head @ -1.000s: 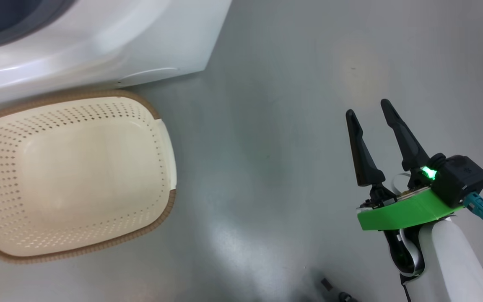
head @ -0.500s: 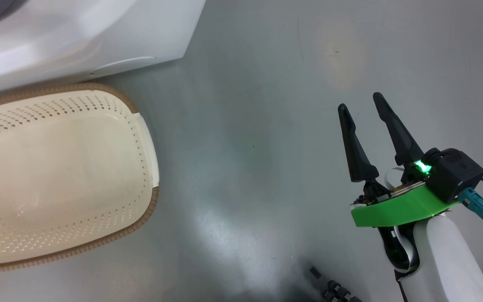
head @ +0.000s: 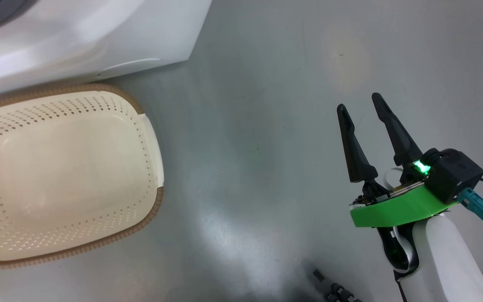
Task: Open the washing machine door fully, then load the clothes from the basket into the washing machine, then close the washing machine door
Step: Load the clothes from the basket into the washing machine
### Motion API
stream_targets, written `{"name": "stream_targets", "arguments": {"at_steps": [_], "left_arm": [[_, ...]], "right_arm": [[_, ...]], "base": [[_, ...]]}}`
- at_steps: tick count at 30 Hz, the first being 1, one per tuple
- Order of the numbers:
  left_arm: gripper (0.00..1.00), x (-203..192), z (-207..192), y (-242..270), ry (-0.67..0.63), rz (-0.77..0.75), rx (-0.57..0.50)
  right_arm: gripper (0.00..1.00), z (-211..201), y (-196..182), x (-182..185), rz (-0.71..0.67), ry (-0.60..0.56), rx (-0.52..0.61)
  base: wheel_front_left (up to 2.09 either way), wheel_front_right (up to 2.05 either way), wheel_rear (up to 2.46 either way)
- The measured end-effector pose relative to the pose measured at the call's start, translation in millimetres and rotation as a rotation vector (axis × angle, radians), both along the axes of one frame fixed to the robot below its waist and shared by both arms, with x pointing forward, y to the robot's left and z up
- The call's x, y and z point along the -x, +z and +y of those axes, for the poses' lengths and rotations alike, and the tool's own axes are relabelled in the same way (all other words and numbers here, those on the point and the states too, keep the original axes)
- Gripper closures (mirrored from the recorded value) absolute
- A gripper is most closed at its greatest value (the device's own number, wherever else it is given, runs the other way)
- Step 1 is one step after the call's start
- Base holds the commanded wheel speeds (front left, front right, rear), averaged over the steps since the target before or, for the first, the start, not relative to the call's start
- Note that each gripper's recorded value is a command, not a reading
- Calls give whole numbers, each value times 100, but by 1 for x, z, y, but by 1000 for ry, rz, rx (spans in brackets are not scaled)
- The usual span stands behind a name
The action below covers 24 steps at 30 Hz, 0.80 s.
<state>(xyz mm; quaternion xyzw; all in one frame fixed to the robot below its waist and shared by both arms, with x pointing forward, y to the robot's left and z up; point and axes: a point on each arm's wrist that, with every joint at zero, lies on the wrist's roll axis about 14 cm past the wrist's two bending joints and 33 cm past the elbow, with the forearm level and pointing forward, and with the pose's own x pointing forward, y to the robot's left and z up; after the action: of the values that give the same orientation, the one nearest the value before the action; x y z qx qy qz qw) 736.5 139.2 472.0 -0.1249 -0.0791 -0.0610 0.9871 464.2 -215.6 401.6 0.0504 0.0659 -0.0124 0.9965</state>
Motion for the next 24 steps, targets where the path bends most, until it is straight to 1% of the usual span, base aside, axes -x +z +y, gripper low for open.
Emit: {"name": "stream_targets", "arguments": {"at_steps": [4, 11, 18, 24], "left_arm": [[0, 8, 4, -11, 9, 35, -1], [0, 30, 7, -35, 23, 107, 31], [0, 64, 11, -54, 26, 167, 28], [0, 102, 11, -63, 11, 209, 11]], "right_arm": [[0, 1, 4, -1, -10, 3, -3], [0, 4, 12, -3, -35, 10, -8], [0, 5, 26, -5, -67, 26, 9], [0, 3, 40, -3, -97, 44, 27]], "base": [[0, 0, 0], [0, 0, 0], [0, 0, 0], [0, 0, 0]]}}
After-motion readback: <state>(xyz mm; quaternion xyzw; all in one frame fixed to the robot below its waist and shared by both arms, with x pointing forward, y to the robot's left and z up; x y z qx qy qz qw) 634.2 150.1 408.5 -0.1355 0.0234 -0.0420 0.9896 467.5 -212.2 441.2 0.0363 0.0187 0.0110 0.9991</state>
